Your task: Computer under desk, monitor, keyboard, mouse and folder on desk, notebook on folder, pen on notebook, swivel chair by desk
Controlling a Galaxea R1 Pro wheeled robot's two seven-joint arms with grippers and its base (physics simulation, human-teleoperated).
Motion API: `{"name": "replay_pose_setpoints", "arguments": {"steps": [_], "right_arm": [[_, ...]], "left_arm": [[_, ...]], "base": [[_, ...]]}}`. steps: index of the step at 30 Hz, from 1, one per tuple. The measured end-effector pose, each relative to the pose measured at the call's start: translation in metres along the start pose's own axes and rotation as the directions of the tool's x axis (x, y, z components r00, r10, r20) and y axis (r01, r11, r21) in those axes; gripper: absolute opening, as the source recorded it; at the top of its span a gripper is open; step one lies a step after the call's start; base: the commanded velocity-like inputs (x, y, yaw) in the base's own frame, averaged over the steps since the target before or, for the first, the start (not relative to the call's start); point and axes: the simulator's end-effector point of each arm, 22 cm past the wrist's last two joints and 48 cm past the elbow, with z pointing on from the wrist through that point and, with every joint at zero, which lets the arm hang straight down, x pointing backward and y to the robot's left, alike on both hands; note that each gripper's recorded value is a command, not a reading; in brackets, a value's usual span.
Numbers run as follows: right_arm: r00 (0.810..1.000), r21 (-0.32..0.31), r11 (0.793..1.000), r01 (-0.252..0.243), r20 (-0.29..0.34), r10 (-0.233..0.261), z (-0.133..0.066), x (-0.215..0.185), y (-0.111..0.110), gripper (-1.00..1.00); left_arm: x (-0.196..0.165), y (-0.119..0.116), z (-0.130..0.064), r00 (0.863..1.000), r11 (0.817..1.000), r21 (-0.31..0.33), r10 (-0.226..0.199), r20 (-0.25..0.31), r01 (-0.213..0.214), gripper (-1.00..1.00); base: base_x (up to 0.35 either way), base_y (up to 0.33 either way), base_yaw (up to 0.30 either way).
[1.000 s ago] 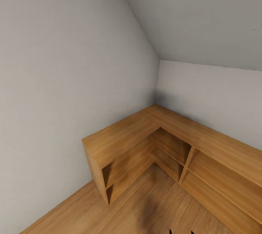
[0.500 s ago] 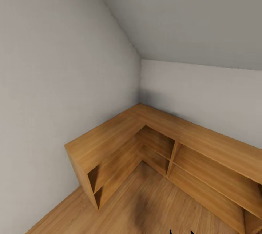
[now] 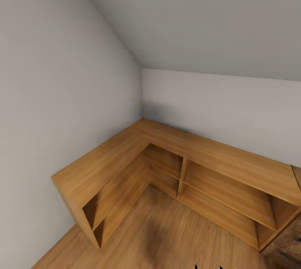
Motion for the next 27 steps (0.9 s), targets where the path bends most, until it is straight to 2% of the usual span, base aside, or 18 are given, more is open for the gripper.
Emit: {"name": "replay_pose_setpoints", "arguments": {"steps": [11, 12, 13, 15, 18, 19, 23, 24, 27], "right_arm": [[1.0, -0.001, 1.0, -0.001, 0.006, 0.001, 0.0, -0.001, 0.0, 1.0], [1.0, -0.001, 1.0, 0.0, 0.008, 0.0, 0.0, -0.002, 0.0, 1.0], [1.0, -0.002, 1.0, 0.0, 0.011, 0.0, 0.0, -0.002, -0.001, 1.0], [1.0, -0.002, 1.0, 0.0, 0.024, 0.0, 0.0, -0.005, -0.002, 1.0], [0.999, -0.003, 1.0, -0.004, 0.05, 0.004, 0.0, -0.011, -0.003, 1.0], [0.997, -0.003, 1.0, -0.008, 0.075, 0.008, 0.0, -0.016, -0.003, 1.0], [0.991, -0.007, 1.0, -0.013, 0.131, 0.014, -0.002, -0.027, -0.005, 1.0], [0.988, -0.01, 1.0, -0.015, 0.156, 0.017, -0.004, -0.031, -0.006, 1.0], [0.98, -0.015, 1.0, -0.018, 0.197, 0.02, -0.01, -0.036, -0.008, 1.0]], "left_arm": [[0.0, 0.002, 0.0, 1.0, 1.0, -0.002, -0.001, 0.003, 0.001, 1.0], [-0.001, 0.005, 0.0, 1.0, 1.0, -0.005, 0.0, 0.012, 0.0, 1.0], [-0.009, 0.015, 0.001, 0.998, 1.0, -0.016, -0.004, 0.056, 0.005, 1.0], [-0.025, 0.025, -0.003, 0.987, 1.0, -0.022, -0.017, 0.162, 0.021, 1.0], [-0.032, 0.032, -0.011, 0.968, 0.999, -0.023, -0.029, 0.248, 0.036, 1.0], [-0.037, 0.035, -0.017, 0.954, 0.999, -0.023, -0.037, 0.299, 0.046, 1.0], [-0.046, 0.039, -0.026, 0.924, 0.998, -0.019, -0.048, 0.38, 0.06, 1.0], [-0.05, 0.039, -0.03, 0.912, 0.998, -0.017, -0.053, 0.406, 0.065, 1.0], [-0.055, 0.039, -0.034, 0.898, 0.997, -0.013, -0.058, 0.436, 0.071, 1.0]], "base": [[0.0, 0.0, -0.292], [0.0, 0.0, -0.285], [0.0, 0.0, -0.284], [0.0, 0.0, -0.283], [0.0, 0.0, -0.281], [0.0, 0.0, -0.28], [0.0, 0.0, -0.277], [0.0, 0.0, -0.274], [0.0, 0.0, -0.272]]}}
